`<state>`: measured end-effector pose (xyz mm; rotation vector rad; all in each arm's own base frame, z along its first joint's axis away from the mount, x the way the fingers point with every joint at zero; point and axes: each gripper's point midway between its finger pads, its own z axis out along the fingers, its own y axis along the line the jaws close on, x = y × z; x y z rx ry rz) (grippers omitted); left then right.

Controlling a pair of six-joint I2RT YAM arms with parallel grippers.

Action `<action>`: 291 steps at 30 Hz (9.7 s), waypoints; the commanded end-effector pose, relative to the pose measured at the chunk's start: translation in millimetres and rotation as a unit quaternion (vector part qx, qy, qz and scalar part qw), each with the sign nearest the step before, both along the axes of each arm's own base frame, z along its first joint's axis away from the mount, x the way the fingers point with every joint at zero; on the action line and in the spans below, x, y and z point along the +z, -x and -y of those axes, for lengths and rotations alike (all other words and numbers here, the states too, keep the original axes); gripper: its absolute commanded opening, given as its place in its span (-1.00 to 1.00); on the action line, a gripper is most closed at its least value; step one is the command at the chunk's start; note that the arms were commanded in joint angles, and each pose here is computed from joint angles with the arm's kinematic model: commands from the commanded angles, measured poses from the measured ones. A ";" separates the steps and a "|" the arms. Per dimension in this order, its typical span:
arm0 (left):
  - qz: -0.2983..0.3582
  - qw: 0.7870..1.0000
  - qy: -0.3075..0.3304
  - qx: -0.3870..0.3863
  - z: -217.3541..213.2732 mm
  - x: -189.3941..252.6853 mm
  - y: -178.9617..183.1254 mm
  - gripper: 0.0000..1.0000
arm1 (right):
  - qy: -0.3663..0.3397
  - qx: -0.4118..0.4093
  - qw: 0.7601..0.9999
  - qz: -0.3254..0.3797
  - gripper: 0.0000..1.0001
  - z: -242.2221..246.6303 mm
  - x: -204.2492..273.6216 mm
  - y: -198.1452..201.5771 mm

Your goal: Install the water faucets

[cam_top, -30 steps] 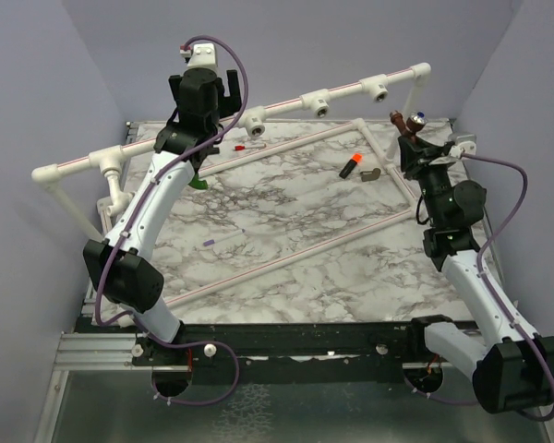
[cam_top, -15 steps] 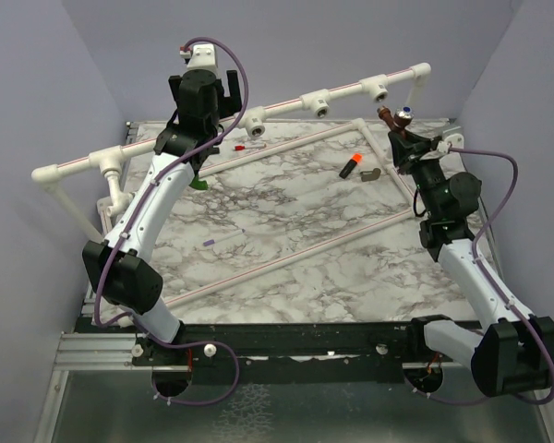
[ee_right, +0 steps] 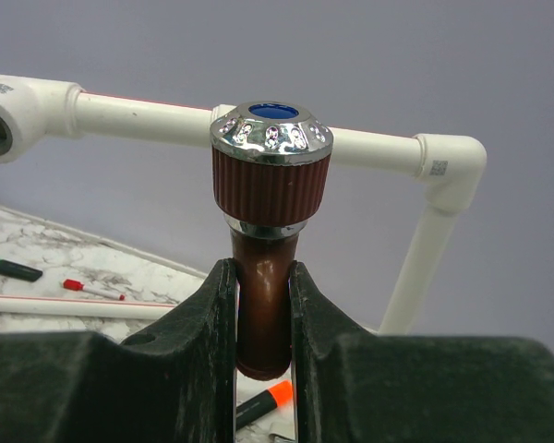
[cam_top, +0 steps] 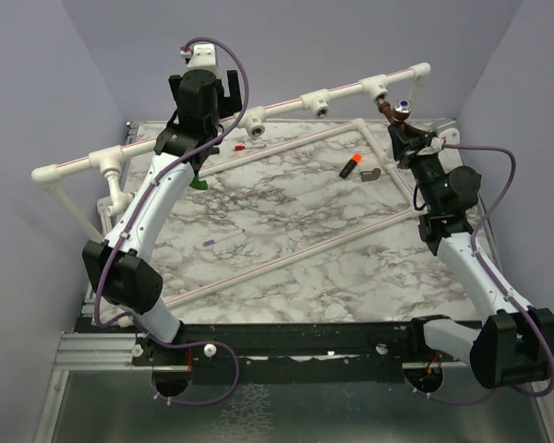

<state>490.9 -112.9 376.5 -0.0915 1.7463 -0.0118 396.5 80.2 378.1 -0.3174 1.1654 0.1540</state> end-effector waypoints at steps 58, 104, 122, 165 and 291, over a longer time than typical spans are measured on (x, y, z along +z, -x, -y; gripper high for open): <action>-0.038 0.999 -0.025 -0.009 -1.7 -22.3 10.5 0.89 | 0.048 0.032 0.998 0.025 -0.99 -16.8 -9.2 -18.8; -0.041 0.999 -0.024 -0.011 -0.8 -22.2 11.1 0.89 | -0.568 0.169 0.779 -0.207 -0.99 -30.0 13.8 -8.8; -0.043 0.999 -0.026 -0.014 0.9 -23.9 10.3 0.89 | -0.677 0.202 0.655 -0.269 -0.99 -36.1 29.3 1.5; -0.045 0.998 -0.030 -0.015 2.2 -24.1 10.6 0.90 | -0.663 0.197 0.675 -0.257 -0.25 -33.0 42.3 12.1; -0.050 0.998 -0.047 -0.009 -0.4 -30.2 9.6 0.90 | 0.210 0.001 0.972 0.108 -0.81 -17.2 20.3 -15.6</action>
